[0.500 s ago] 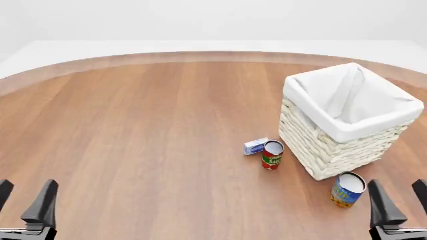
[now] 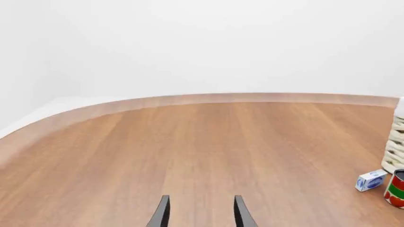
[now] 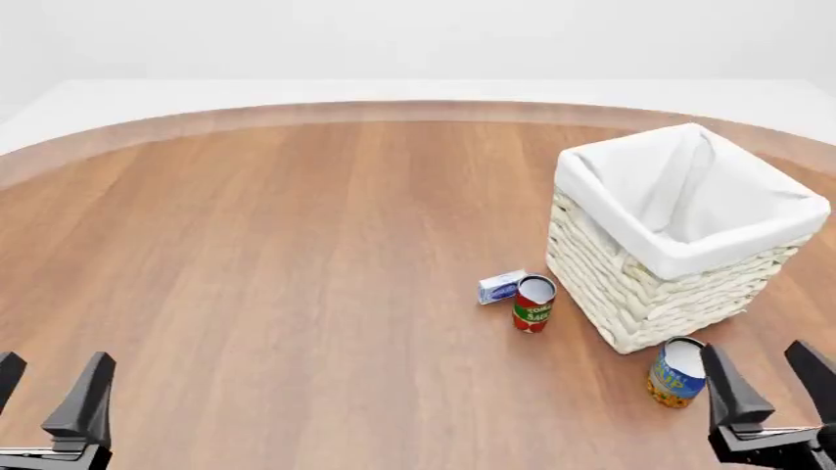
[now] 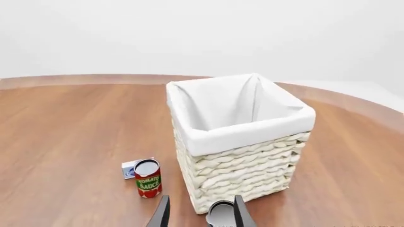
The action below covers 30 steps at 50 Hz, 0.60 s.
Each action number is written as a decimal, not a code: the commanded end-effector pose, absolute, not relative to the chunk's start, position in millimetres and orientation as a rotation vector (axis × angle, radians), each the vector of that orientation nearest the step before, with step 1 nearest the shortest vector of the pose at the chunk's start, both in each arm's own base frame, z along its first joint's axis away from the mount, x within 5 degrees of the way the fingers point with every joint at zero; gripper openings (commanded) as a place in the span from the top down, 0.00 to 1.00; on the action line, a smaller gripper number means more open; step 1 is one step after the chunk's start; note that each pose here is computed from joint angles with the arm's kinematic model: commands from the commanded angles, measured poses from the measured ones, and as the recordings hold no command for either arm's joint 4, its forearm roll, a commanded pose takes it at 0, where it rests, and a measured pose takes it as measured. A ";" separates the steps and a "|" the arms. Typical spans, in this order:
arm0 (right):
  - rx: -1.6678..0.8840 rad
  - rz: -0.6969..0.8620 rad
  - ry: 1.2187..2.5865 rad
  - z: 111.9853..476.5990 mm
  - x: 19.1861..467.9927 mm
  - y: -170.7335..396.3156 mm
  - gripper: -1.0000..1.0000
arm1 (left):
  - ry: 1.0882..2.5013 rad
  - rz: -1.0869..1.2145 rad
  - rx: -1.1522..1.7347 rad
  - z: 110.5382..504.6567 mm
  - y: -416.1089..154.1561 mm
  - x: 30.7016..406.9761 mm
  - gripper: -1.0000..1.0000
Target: Pick up the alphabet soup and the cream cheese box, and put them in the basket.
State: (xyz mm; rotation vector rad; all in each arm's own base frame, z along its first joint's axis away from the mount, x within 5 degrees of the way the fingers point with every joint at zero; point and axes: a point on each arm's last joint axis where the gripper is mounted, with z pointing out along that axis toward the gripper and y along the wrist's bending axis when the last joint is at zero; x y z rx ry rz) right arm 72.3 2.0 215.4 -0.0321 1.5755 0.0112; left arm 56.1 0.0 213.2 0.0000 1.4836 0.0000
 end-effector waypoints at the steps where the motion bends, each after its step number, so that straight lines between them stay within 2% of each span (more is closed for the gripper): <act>1: -0.068 0.032 1.694 225.1 95.3 5.9 0.00 | 1.484 0.000 0.000 213.2 0.0 56.1 0.00; 2: -0.090 0.030 1.728 225.7 102.1 7.4 0.00 | 1.484 0.000 0.000 213.2 0.0 56.1 0.00; 10: -0.152 0.069 1.705 250.6 107.7 14.6 0.00 | 1.484 0.000 0.000 213.2 0.0 56.1 0.00; 15: -0.090 0.122 1.712 271.4 115.7 15.7 0.00 | 1.484 0.000 0.000 213.2 0.0 56.1 0.00; 18: -0.152 0.078 1.706 274.4 119.1 16.9 0.00 | 1.484 0.000 0.000 213.2 0.0 56.1 0.00; 30: -0.194 0.096 1.705 306.1 138.0 24.8 0.00 | 1.484 0.000 0.000 213.2 0.0 56.1 0.00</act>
